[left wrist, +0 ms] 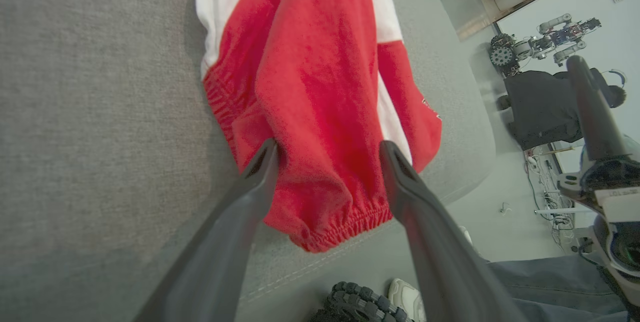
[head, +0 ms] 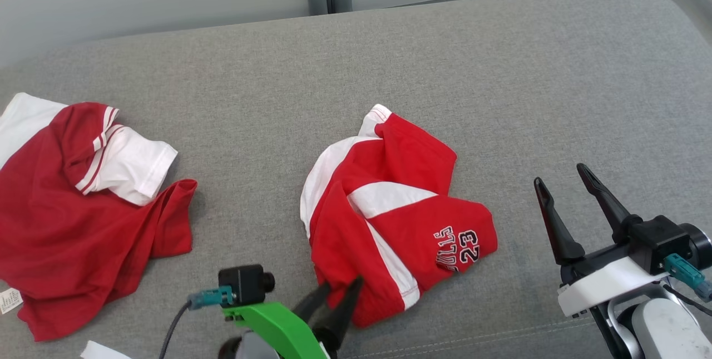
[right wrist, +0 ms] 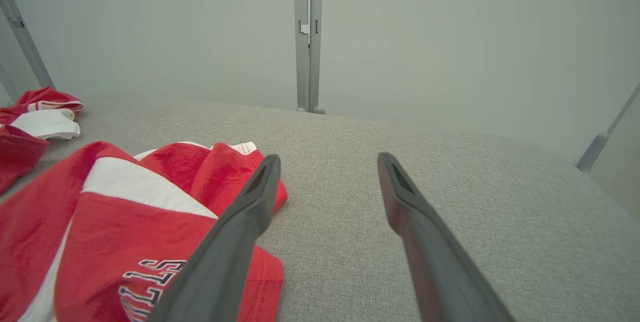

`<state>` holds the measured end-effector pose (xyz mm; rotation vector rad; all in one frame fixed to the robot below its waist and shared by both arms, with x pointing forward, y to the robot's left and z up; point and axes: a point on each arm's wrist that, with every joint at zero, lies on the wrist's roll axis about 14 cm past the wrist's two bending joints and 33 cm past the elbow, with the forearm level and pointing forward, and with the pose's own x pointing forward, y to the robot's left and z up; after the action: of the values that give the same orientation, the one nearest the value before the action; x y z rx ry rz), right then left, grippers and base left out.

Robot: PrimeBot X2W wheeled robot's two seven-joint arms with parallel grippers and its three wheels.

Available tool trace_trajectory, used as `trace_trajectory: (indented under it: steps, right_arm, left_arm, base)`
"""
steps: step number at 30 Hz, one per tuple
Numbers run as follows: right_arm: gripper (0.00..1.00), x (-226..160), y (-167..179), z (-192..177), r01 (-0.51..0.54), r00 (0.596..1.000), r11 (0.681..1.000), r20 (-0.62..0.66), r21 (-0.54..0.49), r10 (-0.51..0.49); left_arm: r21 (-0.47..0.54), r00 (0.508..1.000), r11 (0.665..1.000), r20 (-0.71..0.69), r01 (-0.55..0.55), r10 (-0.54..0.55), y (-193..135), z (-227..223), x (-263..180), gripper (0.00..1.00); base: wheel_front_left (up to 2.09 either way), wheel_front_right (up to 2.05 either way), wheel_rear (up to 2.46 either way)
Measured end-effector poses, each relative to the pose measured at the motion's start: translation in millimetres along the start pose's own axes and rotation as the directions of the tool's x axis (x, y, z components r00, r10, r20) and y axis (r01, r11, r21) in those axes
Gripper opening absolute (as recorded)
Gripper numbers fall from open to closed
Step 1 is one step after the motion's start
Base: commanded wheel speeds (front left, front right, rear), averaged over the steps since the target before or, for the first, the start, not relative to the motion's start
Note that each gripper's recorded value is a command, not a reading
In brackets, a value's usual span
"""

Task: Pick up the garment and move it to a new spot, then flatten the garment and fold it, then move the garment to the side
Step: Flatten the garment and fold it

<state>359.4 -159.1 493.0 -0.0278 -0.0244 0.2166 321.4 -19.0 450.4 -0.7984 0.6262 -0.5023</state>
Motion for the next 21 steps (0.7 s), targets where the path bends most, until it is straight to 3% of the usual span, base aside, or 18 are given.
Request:
trace_trajectory:
  steps: [2,5,10,21]
  right_arm:
    - [1.0,2,1,0,-0.004,1.0,1.0,-0.001,0.002,0.004]
    - [1.0,3,3,-4,-0.006,1.0,1.0,-0.009,0.009,0.006]
    - [1.0,4,8,-7,-0.008,1.0,0.999,-0.016,0.033,0.009]
    - [1.0,5,0,-8,0.016,1.0,0.999,-0.021,0.033,-0.016]
  left_arm:
    - [-0.114,0.998,0.993,-0.057,0.02,-0.027,-7,-18,-6,1.0]
    - [-0.141,0.994,0.99,-0.101,0.019,-0.033,-9,-29,-10,1.0]
    - [-0.06,0.996,0.998,-0.092,0.0,-0.005,0,-17,-13,1.0]
    - [-0.016,0.982,0.999,-0.187,-0.03,0.026,10,-34,-14,1.0]
  base:
    - [0.0,0.0,0.0]
    - [0.0,0.0,0.0]
    - [0.0,0.0,0.0]
    - [0.0,0.0,0.0]
